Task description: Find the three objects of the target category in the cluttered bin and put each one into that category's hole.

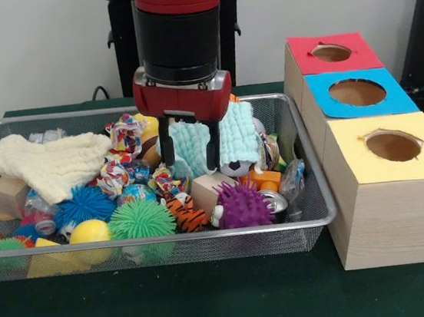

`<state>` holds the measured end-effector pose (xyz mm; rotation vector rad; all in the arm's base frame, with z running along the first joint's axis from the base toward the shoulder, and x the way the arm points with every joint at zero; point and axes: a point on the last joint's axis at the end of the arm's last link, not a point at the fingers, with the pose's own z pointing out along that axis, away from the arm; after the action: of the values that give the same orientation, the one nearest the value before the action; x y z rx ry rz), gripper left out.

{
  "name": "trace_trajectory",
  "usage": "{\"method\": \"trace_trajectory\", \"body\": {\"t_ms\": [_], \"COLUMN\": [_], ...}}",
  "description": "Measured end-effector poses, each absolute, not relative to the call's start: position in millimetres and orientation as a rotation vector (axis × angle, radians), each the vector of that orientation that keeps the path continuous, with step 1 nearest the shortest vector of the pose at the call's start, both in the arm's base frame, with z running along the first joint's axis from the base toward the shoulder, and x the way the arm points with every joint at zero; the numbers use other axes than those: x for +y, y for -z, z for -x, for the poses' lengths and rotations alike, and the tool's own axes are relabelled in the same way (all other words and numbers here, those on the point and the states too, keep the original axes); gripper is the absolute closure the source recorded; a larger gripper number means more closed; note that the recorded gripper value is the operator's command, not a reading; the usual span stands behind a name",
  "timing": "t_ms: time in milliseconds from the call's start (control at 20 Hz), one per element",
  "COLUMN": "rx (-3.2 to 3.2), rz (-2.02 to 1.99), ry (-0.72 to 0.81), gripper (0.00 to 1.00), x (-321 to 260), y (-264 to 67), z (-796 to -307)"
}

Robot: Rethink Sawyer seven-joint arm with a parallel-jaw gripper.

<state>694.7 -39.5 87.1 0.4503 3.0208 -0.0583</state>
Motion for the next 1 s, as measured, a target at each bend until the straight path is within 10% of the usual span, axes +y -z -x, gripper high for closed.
{"method": "trace_trajectory", "body": {"t_ms": [1000], "rx": [3.037], "rz": [-0.358], "ry": [0.068], "gripper": [0.00], "x": [-52], "y": [-71], "z": [-689]}}
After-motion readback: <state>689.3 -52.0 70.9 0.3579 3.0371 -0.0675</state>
